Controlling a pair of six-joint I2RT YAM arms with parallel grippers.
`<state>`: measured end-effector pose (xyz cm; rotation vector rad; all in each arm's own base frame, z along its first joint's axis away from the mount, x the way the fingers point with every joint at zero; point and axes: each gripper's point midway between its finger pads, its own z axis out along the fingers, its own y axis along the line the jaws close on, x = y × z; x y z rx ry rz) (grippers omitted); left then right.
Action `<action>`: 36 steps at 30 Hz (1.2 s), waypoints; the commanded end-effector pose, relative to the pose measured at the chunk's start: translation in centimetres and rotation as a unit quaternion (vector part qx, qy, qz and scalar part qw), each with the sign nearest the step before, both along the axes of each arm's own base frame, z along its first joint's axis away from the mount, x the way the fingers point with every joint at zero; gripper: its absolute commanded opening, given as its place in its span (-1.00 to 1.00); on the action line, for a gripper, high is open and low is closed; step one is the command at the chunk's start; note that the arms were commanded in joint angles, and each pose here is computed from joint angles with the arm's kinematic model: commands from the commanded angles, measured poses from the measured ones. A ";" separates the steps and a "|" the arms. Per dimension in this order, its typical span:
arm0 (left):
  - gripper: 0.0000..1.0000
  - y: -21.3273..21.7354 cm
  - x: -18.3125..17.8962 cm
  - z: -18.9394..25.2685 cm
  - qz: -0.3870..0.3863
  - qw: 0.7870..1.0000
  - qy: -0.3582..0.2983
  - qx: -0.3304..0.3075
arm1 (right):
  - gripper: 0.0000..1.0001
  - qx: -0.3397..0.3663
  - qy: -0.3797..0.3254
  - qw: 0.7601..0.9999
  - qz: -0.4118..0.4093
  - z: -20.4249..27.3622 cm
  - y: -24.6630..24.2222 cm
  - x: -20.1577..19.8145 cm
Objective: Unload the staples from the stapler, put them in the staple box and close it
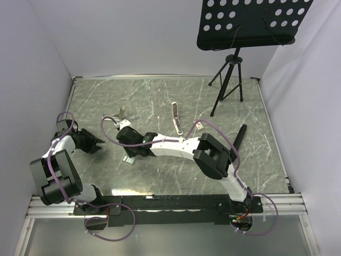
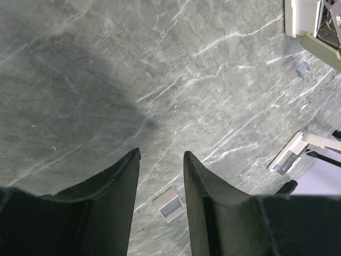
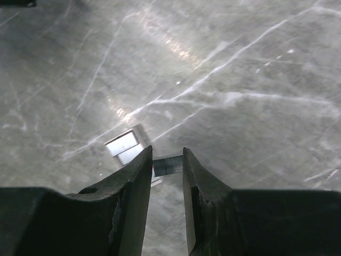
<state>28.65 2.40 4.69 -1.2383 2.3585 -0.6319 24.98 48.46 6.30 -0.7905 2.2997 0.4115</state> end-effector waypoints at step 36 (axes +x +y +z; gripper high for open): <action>-0.13 0.4 0.7 1.1 0.002 1.000 -0.019 0.011 | -0.32 0.007 -0.013 0.997 0.076 -0.5 3.6 -3.0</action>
